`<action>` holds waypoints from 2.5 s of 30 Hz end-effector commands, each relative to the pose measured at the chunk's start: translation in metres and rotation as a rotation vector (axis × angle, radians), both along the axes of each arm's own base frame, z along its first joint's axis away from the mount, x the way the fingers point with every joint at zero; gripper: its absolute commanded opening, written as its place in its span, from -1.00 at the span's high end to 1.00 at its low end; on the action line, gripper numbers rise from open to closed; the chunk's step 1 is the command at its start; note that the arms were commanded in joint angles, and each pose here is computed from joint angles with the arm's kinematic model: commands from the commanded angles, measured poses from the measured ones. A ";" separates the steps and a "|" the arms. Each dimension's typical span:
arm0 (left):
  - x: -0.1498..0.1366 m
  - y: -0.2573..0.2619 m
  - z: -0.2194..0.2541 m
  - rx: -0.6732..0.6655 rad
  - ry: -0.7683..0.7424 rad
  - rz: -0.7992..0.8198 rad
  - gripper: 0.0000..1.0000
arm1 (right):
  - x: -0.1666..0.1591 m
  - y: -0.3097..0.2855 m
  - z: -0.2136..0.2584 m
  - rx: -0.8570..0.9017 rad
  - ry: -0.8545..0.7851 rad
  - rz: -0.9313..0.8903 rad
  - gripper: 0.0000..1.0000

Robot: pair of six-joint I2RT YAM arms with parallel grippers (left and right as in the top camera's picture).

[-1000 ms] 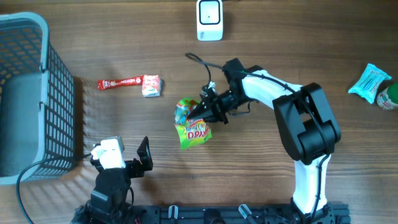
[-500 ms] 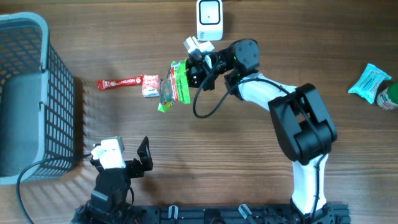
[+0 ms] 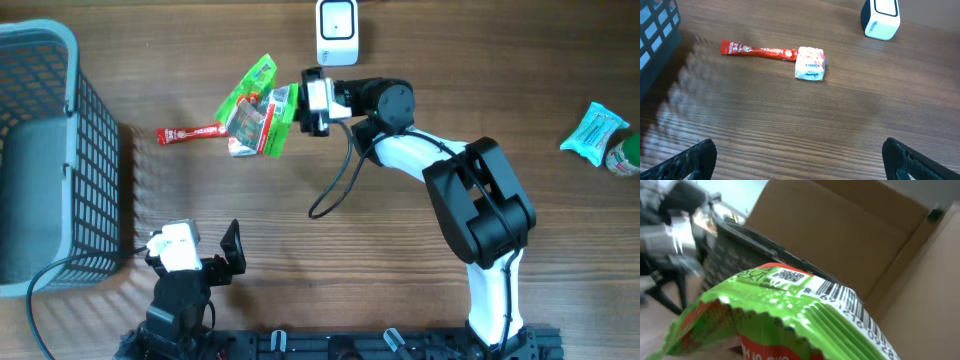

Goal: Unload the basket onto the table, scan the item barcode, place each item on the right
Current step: 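Lift the Haribo bag and hold its barcode under the scanner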

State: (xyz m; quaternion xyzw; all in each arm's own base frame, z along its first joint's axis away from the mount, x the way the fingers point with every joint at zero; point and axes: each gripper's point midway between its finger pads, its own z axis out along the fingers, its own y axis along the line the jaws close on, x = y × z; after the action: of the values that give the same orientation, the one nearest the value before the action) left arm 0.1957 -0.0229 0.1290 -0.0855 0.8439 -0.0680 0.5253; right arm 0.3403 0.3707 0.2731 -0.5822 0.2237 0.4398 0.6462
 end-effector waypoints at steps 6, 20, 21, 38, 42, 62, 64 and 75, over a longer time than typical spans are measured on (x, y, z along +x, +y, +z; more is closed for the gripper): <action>0.000 0.001 0.000 0.003 -0.005 0.009 -1.00 | -0.001 -0.005 0.018 0.161 -0.508 -0.136 0.91; 0.000 0.002 0.000 0.003 -0.005 0.009 -1.00 | -0.002 0.006 -0.088 -0.558 1.182 0.230 0.91; 0.000 0.002 0.000 0.003 -0.005 0.009 -1.00 | -0.003 0.006 -0.096 -0.601 1.323 0.234 0.91; 0.000 0.001 0.000 0.003 -0.005 0.009 -1.00 | 0.154 -0.015 -0.097 -0.053 2.384 -0.389 0.91; 0.000 0.002 0.000 0.003 -0.005 0.009 -1.00 | 0.198 -0.035 -0.063 0.174 2.303 -0.612 0.91; 0.000 0.002 0.000 0.003 -0.005 0.009 -1.00 | 0.311 -0.086 -0.121 0.670 2.423 -0.420 0.91; 0.000 0.002 0.000 0.002 -0.005 0.009 -1.00 | 0.312 -0.082 -0.117 0.660 2.431 -0.376 0.91; 0.000 0.001 0.000 0.003 -0.005 0.009 -1.00 | 0.298 -0.066 -0.125 0.523 2.499 -0.303 0.91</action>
State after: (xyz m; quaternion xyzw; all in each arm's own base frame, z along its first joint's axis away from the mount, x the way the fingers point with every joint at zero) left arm 0.1957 -0.0229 0.1290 -0.0855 0.8439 -0.0680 0.5253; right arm 0.6432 0.2959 0.1471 0.4188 0.6344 0.6313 0.1540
